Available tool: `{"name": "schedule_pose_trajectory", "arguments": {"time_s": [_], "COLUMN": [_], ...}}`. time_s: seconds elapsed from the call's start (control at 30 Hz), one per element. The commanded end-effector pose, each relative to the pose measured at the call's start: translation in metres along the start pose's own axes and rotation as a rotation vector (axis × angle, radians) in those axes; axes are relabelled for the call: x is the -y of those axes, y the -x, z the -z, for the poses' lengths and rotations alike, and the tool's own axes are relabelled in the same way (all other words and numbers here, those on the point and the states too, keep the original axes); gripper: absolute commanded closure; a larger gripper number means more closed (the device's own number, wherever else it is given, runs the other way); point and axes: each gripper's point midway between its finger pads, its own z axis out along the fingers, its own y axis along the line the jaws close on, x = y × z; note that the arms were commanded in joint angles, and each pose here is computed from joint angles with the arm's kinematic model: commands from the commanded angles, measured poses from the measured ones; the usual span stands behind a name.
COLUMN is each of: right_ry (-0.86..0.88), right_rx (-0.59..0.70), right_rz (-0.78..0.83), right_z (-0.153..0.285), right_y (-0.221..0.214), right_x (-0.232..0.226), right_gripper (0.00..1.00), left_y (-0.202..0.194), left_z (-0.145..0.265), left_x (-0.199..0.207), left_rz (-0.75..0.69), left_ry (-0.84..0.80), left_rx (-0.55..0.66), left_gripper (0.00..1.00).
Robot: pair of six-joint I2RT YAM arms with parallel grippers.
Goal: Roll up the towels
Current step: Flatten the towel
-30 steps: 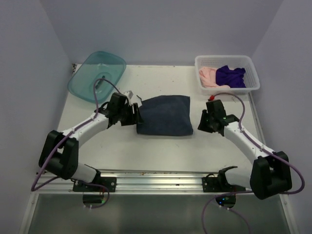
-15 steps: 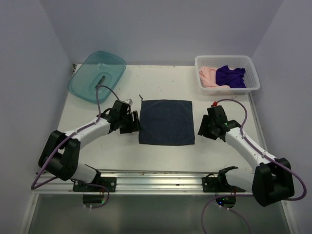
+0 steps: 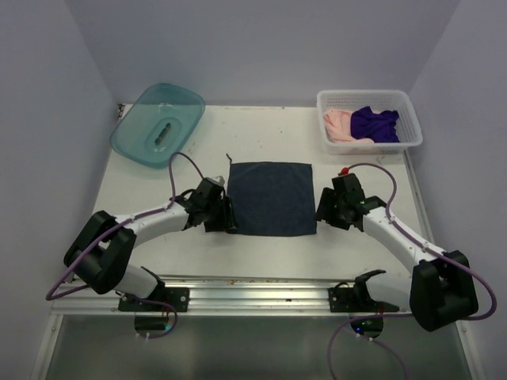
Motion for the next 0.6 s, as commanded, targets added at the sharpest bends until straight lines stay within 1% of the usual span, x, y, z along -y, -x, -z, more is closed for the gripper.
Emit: {"name": "schedule_pose_trajectory", "arguments": {"time_s": [0.0,0.1,0.2,0.37,0.43,0.47,0.53,0.57], "right_ry": [0.021,0.03,0.034,0.032,0.025,0.021,0.015,0.009], "right_rx": [-0.001,-0.007,-0.007,-0.021,-0.023,-0.024,-0.022,-0.024], "right_rz": [-0.009,-0.003,0.004,0.025,0.023,0.028,0.02,0.014], "right_z": [-0.002,-0.003,-0.003,-0.007,-0.01,-0.011,-0.014,-0.016], "right_y": [-0.003,-0.005,-0.007,-0.014,-0.016,-0.019,-0.019,-0.02], "right_x": [-0.007,-0.011,-0.014,-0.02,-0.021,-0.021,-0.022,-0.02], "right_gripper": [0.4,0.42,0.42,0.42,0.42,0.42,0.42,0.42], "left_y": [0.004,-0.002,-0.008,-0.01,-0.011,-0.009,-0.01,-0.012], "left_z": [-0.005,-0.008,-0.008,-0.01,-0.012,-0.013,-0.015,-0.017], "left_x": [-0.011,-0.018,-0.021,-0.031,-0.036,-0.034,-0.038,-0.039], "left_rz": [0.029,0.029,0.022,0.006,-0.002,-0.007,-0.015,-0.018], "left_ry": [0.064,0.1,0.119,0.186,0.217,0.221,0.248,0.252], "left_rx": [0.033,0.01,-0.008,-0.003,-0.007,-0.003,-0.008,-0.012], "left_gripper": [0.46,0.52,0.53,0.54,0.57,0.61,0.65,0.71]}}
